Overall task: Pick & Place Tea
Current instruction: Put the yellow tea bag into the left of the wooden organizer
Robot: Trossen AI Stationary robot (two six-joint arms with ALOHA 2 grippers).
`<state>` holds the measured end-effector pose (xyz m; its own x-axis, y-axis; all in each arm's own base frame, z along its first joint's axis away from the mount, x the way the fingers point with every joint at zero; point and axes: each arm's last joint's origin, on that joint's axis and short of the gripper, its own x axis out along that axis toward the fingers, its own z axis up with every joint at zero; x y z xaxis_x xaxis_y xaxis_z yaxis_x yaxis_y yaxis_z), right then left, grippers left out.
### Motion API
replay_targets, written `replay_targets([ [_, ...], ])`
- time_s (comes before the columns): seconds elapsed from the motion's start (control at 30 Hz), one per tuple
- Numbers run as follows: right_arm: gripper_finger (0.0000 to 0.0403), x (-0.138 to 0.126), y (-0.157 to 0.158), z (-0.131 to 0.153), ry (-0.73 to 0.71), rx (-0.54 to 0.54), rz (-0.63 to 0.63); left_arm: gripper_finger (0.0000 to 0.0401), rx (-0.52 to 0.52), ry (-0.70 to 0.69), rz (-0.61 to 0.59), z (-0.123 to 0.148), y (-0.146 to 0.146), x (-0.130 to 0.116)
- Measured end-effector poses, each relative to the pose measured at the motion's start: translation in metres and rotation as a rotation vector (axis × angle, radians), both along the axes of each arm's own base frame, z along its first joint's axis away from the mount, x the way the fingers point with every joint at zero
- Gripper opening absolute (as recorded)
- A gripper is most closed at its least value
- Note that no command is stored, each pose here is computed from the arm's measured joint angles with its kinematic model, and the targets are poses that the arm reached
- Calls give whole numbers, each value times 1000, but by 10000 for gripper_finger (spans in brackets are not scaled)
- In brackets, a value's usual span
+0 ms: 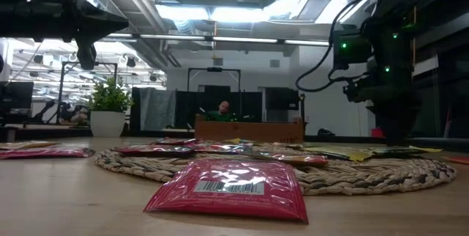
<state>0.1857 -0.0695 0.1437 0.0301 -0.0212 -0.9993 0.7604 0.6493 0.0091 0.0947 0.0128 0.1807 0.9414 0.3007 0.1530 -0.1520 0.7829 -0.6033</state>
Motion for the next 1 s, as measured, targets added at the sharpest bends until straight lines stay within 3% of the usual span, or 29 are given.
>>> replay_targets([
  [0.3, 236, 2, -1, -6, 26, -5, 26, 8, -12, -4, -3, 0, 0, 0],
  [0.53, 236, 2, -1, -6, 35, -15, 121, 8, -14, -4, -5, 0, 0, 0],
  [1.0, 236, 8, -6, 5, 30, -18, 143, 8, -39, -12, -10, 0, 0, 0],
])
